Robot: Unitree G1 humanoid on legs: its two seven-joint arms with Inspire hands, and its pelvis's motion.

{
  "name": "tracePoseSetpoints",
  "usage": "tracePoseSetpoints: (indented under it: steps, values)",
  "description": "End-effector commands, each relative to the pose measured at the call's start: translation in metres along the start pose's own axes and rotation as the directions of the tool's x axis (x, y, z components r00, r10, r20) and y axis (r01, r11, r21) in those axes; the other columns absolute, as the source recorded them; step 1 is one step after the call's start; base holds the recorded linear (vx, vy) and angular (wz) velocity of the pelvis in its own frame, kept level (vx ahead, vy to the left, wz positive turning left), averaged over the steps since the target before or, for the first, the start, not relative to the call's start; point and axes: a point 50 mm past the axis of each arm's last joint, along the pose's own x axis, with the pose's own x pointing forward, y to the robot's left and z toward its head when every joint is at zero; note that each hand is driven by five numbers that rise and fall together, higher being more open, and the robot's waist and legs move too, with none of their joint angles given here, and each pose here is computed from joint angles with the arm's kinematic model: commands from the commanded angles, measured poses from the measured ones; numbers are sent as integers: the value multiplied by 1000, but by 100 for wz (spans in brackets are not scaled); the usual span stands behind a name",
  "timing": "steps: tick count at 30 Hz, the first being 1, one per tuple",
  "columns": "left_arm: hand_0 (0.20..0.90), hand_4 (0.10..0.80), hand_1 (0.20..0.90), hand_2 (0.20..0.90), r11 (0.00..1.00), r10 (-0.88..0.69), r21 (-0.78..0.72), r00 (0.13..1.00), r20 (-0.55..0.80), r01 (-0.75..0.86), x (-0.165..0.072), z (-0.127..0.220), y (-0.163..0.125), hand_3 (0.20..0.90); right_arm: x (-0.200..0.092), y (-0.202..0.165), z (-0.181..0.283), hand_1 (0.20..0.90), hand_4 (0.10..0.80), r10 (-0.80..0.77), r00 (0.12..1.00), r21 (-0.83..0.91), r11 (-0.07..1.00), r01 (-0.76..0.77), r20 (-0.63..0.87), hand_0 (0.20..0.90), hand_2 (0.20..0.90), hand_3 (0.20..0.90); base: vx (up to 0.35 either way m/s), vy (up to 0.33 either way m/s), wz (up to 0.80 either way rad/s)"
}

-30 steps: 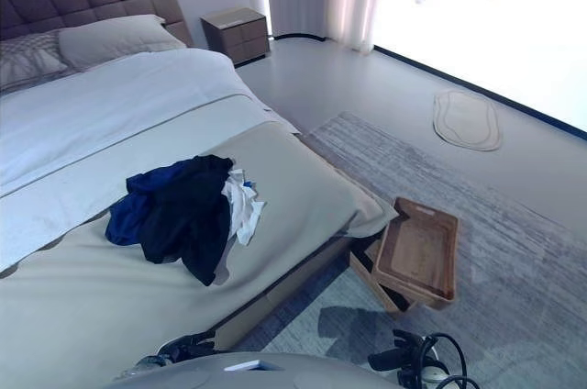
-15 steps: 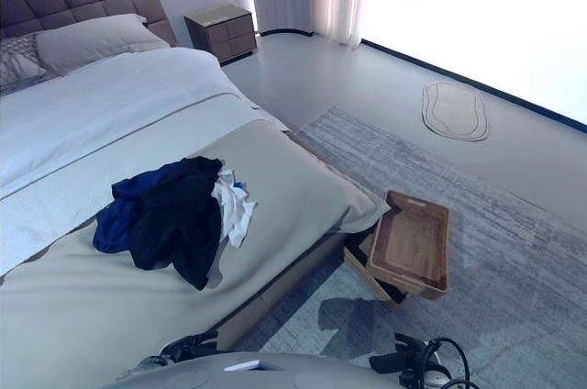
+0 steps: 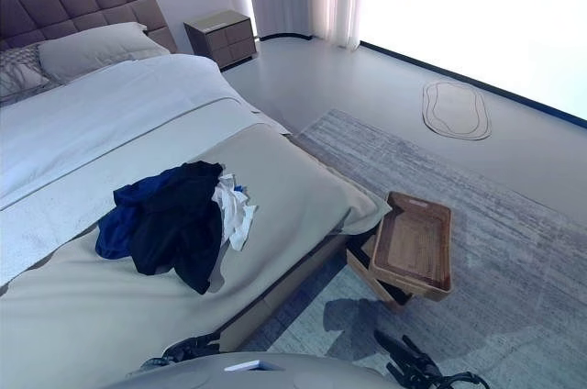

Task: Pick up the clothes from the bed and place them into the basket

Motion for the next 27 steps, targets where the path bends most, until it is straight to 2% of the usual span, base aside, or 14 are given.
tracePoseSetpoints:
  steps: [1, 2, 3, 4, 5, 8, 12, 13, 14, 15, 19, 23, 27]
  values:
    - [900, 800, 900, 900, 999, -33, 27, 999, 35, 32, 3, 11, -8, 900, 6, 39, 49, 900, 800, 123, 975, -145, 985, -97, 183, 900, 900, 900, 26, 16, 3]
    - [900, 800, 900, 900, 999, -35, 39, 998, 49, 34, 3, 14, -8, 900, 5, 60, 70, 900, 800, 178, 954, -297, 950, -102, 242, 900, 900, 900, 9, 10, 3]
    - [900, 800, 900, 900, 999, -35, 39, 998, 49, 34, 3, 14, -8, 900, 5, 60, 70, 900, 800, 178, 954, -297, 950, -102, 242, 900, 900, 900, -15, 23, 7]
    - [900, 800, 900, 900, 997, -39, 62, 996, 77, 34, 4, 22, -10, 900, -1, 87, 97, 900, 800, 258, 907, -494, 867, -64, 334, 900, 900, 900, -47, 30, 5]
    - [900, 800, 900, 900, 996, -46, 82, 994, 100, 37, 4, 29, -11, 900, -8, 110, 117, 900, 800, 311, 863, -612, 791, -3, 398, 900, 900, 900, -68, 48, 13]
    - [900, 800, 900, 900, 990, -58, 137, 986, 159, 36, 4, 49, -13, 900, -34, 153, 172, 900, 800, 438, 720, -779, 585, 226, 538, 900, 900, 900, -75, 41, 41]
    - [900, 800, 900, 900, 972, -46, 233, 968, 248, -13, 2, 80, -7, 900, -79, 205, 239, 900, 800, 514, 541, -746, 489, 452, 665, 900, 900, 900, -127, -22, 63]
    - [900, 800, 900, 900, 968, -39, 248, 965, 259, -27, 1, 85, -3, 900, -95, 221, 254, 900, 800, 539, 482, -721, 466, 513, 691, 900, 900, 900, -156, -84, 75]
    - [900, 800, 900, 900, 955, -33, 291, 959, 281, -53, -2, 93, 3, 900, -128, 246, 284, 900, 800, 561, 365, -646, 461, 608, 743, 900, 900, 900, -123, -77, 73]
    - [900, 800, 900, 900, 952, -25, 298, 958, 286, -65, -3, 94, 7, 900, -146, 256, 298, 900, 800, 573, 294, -594, 452, 665, 765, 900, 900, 900, -73, -51, 70]
    - [900, 800, 900, 900, 951, -1, 295, 955, 295, -90, -6, 92, 17, 900, -203, 289, 325, 900, 800, 628, 69, -415, 424, 805, 775, 900, 900, 900, 73, 37, 53]
    - [900, 800, 900, 900, 967, 31, 227, 938, 344, -115, -9, 95, 24, 900, -242, 313, 332, 900, 800, 671, -67, -277, 391, 878, 739, 900, 900, 900, 36, 97, 32]
    - [900, 800, 900, 900, 988, 36, 125, 917, 396, -92, -13, 101, 31, 900, -270, 331, 337, 900, 800, 685, -128, -164, 344, 924, 717, 900, 900, 900, 63, 113, 34]
